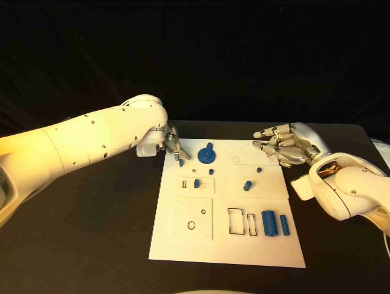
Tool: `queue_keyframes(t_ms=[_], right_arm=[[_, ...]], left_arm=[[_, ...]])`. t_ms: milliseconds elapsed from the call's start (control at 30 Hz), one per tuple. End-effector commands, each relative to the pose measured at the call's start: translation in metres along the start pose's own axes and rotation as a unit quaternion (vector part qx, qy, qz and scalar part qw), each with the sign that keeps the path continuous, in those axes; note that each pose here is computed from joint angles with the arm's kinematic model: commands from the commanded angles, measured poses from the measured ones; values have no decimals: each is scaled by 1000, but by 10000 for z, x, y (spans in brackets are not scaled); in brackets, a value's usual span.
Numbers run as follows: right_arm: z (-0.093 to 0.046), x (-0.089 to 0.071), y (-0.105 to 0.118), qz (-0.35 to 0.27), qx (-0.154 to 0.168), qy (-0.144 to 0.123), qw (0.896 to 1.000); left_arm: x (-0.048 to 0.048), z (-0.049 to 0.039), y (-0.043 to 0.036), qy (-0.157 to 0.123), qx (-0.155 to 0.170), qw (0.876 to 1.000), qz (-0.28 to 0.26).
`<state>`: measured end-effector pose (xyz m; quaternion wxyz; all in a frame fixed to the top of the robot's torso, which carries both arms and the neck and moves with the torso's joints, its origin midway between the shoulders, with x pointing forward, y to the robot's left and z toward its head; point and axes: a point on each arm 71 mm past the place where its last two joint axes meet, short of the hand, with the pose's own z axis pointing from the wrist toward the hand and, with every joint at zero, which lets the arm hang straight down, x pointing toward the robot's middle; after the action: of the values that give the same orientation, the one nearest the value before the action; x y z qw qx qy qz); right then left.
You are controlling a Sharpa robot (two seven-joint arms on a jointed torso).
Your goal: Assemble the parts on the task board
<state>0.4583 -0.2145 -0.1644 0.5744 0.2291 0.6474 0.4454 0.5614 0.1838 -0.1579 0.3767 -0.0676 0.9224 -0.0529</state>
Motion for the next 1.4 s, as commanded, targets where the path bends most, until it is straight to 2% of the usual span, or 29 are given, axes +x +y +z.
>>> queue_keyframes(t_ms=[33,1133,1400], right_arm=[[0,18,7,-2,-4,8,1000],[-2,13,6,-3,-4,7,1000],[-3,15,9,-3,-4,7,1000]], left_arm=[[24,2,14,12,-20,1000,13],[78,0,-14,27,-16,999,21],[81,-6,-29,24,-6,1000,11]])
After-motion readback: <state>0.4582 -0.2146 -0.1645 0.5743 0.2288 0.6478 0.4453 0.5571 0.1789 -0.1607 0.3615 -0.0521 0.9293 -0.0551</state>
